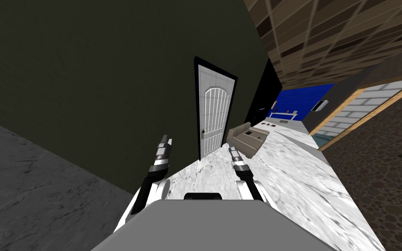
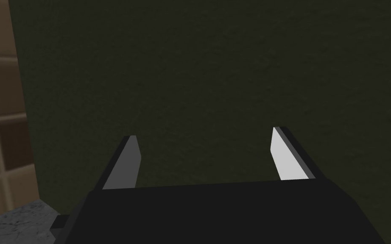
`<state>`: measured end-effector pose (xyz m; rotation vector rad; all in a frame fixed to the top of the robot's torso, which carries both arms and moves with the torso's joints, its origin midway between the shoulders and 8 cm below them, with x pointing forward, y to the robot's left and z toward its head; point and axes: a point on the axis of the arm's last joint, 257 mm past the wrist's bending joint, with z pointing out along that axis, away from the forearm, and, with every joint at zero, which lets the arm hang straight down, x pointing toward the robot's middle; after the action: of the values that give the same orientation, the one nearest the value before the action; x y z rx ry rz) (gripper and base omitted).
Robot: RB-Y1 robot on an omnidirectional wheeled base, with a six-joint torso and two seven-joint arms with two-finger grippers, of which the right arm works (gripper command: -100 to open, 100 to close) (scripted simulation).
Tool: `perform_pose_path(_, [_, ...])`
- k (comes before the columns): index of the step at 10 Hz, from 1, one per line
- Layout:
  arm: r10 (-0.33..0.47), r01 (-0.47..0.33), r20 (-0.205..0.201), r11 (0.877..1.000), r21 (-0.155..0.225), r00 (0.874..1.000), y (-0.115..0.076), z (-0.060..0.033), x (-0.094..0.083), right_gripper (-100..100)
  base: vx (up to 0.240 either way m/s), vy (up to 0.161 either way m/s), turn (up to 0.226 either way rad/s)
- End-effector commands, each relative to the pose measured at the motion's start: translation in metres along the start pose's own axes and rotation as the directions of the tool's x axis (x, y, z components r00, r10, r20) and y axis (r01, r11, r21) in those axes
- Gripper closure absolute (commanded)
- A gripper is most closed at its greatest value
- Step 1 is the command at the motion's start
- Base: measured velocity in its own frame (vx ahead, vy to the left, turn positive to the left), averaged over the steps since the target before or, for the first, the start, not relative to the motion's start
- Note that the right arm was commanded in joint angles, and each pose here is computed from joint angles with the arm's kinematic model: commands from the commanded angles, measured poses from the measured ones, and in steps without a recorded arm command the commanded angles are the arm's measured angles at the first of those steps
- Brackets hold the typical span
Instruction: Pull the door open
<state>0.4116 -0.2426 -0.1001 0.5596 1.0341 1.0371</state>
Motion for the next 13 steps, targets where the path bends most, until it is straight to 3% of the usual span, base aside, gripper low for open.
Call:
perform_pose_path(1, [-0.055,0.055,-0.031,0.999,0.001,0.998,-0.006,0.0009,0.010,-100,0.089,0.016,-0.011])
perform_pose_path(4, [-0.152,0.153,-0.090,0.988,-0.006,0.984,-0.018,0.0011,0.028,-100,0.098,0.018,-0.011])
perform_pose_path(7, [-0.250,0.249,-0.150,0.968,-0.023,0.957,-0.030,0.0003,0.048,-100,0.095,0.023,-0.011])
perform_pose_path(10, [-0.343,0.341,-0.207,0.939,-0.050,0.916,-0.043,-0.0016,0.067,-100,0.108,0.014,-0.012])
perform_pose_path(13, [-0.431,0.424,-0.261,0.902,-0.085,0.864,-0.056,-0.0047,0.086,-100,0.094,0.002,-0.011])
